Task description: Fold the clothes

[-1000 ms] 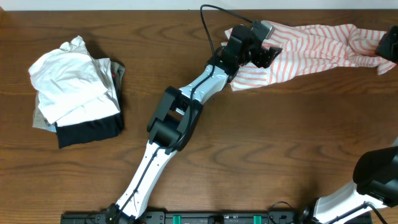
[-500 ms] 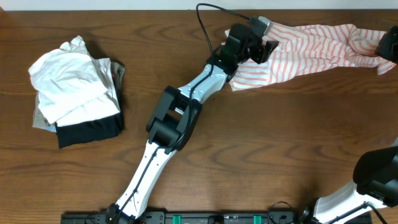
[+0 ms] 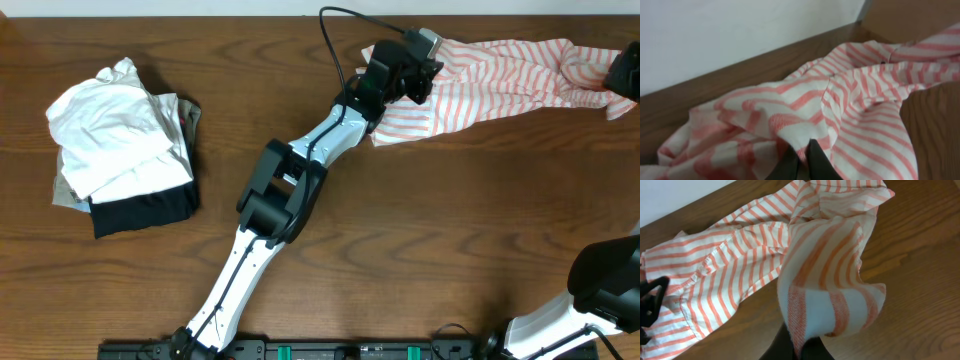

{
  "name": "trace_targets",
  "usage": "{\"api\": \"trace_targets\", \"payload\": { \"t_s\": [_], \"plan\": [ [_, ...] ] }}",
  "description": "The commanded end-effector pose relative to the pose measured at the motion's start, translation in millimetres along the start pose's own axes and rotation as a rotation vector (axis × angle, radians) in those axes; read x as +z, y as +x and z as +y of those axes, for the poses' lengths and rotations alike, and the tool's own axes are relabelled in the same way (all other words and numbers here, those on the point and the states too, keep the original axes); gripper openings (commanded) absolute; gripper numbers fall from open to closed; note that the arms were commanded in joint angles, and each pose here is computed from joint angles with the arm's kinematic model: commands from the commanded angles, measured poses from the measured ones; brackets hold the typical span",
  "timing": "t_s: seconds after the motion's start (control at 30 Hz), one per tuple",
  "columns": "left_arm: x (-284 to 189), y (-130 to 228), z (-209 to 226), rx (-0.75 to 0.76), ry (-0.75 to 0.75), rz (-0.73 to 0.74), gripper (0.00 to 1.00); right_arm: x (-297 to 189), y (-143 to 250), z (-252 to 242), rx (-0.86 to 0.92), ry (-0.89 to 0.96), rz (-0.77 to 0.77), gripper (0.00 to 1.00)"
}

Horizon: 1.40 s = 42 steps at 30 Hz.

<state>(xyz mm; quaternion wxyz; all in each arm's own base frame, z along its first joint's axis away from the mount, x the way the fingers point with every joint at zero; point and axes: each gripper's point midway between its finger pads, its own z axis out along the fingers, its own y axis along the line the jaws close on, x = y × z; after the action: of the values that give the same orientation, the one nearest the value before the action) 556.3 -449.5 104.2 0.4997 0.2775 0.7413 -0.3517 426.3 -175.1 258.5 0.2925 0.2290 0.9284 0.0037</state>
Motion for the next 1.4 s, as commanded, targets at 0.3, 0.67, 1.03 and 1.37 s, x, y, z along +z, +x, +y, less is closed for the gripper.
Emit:
{"api": "trace_targets", "payload": {
  "t_s": [0.3, 0.67, 1.03, 1.37],
  "plan": [
    [-38.7, -58.4, 37.1, -0.226, 0.086, -0.084, 0.06, 0.0, -0.7, 5.1, -0.023, -0.013, -0.004, 0.01],
    [-100.8, -81.9, 62.3, -0.233, -0.162, 0.116, 0.06, -0.1, -1.0, 4.9, -0.023, -0.013, -0.005, 0.01],
    [-225.7, -120.4, 47.1, -0.2, -0.33, 0.32, 0.06, -6.4, 6.3, 5.2, -0.021, -0.012, 0.017, 0.01],
    [-329.8, -166.7, 3.8, -0.097, -0.398, 0.34, 0.06, -81.6, 15.6, 14.4, -0.036, -0.029, -0.065, 0.01]
  ]
}}
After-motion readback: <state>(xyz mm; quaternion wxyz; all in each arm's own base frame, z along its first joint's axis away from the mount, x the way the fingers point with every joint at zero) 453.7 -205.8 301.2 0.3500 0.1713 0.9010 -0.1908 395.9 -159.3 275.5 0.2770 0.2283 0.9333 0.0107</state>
